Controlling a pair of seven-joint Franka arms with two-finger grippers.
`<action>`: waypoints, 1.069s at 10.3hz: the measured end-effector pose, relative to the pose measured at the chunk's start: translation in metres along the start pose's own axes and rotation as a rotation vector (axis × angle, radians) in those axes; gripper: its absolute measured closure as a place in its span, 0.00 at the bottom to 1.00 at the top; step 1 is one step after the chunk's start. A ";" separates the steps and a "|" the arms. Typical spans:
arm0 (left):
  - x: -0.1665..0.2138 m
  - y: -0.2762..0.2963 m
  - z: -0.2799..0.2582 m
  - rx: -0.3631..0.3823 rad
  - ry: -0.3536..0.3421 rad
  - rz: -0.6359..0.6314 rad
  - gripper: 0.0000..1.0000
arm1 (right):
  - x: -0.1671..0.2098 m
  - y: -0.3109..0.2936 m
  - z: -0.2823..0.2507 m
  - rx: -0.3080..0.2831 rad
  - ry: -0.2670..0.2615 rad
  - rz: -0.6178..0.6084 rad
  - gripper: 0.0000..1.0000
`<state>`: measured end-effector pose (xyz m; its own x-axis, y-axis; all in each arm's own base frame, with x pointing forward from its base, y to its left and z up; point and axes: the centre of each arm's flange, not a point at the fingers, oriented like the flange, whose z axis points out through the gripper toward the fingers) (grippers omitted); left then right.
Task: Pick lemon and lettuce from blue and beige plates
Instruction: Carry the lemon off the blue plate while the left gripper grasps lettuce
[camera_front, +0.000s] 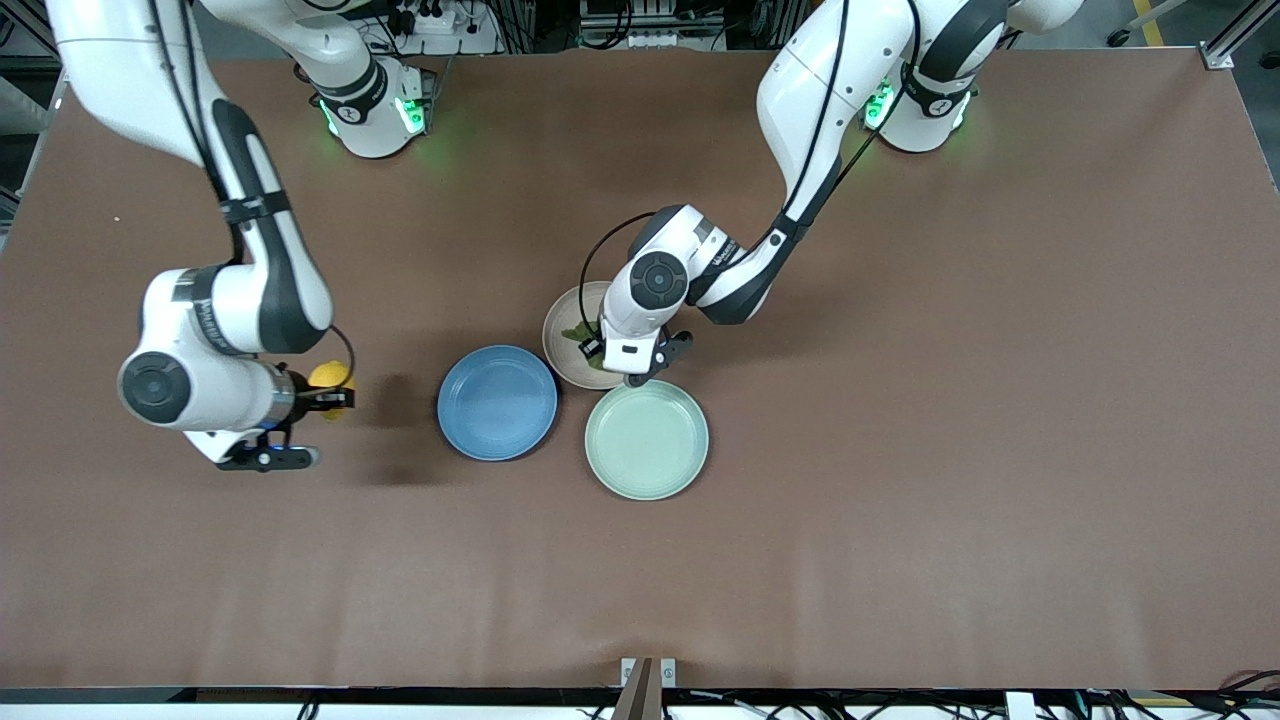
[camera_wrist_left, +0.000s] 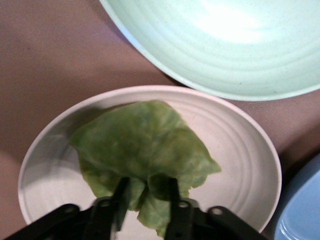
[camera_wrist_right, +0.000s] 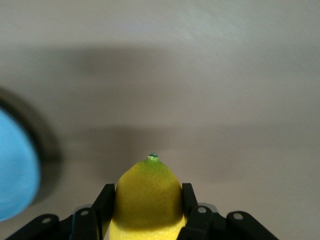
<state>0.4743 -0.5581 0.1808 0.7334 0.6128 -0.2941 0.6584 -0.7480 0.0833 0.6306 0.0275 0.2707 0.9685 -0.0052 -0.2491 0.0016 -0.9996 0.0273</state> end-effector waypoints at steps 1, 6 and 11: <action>-0.002 0.000 0.001 0.003 0.008 0.012 0.78 | -0.001 0.013 0.012 0.000 -0.002 0.018 0.41; 0.000 0.007 -0.012 -0.014 0.036 0.035 0.98 | 0.002 0.044 0.060 -0.004 -0.005 0.067 0.41; 0.024 0.019 -0.109 -0.060 0.048 0.004 0.98 | 0.006 0.044 0.064 -0.007 -0.005 0.071 0.18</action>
<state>0.5234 -0.5299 0.2792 0.7426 0.6223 -0.2476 0.6632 -0.7349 0.1416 0.6204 -0.0184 0.2089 0.9648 -0.0763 -0.2516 -0.0654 -0.9965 0.0514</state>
